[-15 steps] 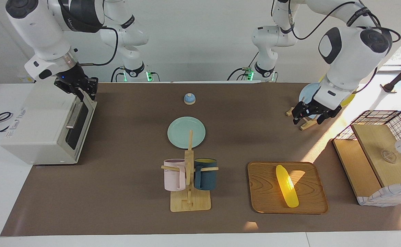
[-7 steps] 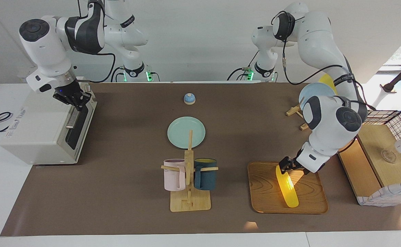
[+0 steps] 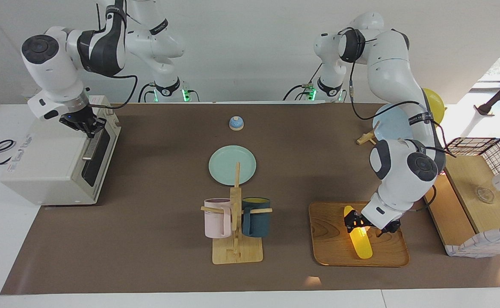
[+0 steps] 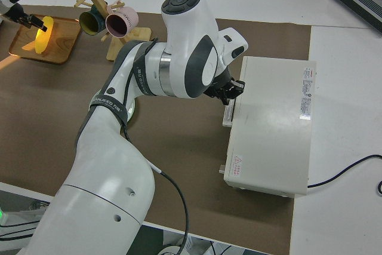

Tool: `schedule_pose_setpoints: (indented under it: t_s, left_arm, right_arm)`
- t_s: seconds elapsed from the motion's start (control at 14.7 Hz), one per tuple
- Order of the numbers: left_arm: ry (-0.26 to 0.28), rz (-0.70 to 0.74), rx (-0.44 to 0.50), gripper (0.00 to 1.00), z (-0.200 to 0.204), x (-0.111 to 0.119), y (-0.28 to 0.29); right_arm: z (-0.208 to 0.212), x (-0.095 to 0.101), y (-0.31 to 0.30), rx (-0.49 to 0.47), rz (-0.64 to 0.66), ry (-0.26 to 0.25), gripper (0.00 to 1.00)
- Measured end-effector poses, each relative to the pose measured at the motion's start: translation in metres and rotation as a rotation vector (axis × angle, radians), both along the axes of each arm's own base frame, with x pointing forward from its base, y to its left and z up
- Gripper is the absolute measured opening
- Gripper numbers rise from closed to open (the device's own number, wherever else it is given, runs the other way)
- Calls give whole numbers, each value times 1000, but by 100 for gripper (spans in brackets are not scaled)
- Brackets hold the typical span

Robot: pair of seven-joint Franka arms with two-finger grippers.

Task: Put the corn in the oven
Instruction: 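Reach the left gripper to the yellow corn and grasp it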

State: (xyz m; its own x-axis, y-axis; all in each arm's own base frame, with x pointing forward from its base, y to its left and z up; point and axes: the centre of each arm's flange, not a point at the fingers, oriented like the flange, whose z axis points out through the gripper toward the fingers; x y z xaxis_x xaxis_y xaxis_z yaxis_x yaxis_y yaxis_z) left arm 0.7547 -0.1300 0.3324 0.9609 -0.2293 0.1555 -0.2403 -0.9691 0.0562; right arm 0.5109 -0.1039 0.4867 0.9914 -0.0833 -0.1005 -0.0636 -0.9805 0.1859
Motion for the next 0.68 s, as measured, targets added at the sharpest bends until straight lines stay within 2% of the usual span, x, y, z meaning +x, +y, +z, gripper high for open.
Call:
schedule_pose_setpoints:
  t_s: [0.2, 0.48, 0.61, 0.68]
  left_arm:
    - [7, -6, 2, 100, -21, 0, -2]
    - [5, -9, 4, 100, -23, 1, -1]
    - [4, -11, 5, 97, -23, 1, -1]
    - [4, -12, 6, 85, -23, 1, -1]
  right_arm:
    - [-11, -3, -4, 2, -4, 3, 1]
    - [-15, -3, -4, 3, -3, 2, 1]
    - [-16, -4, -2, 3, 1, -2, 1]
    - [-16, -4, 0, 3, 5, -5, 1]
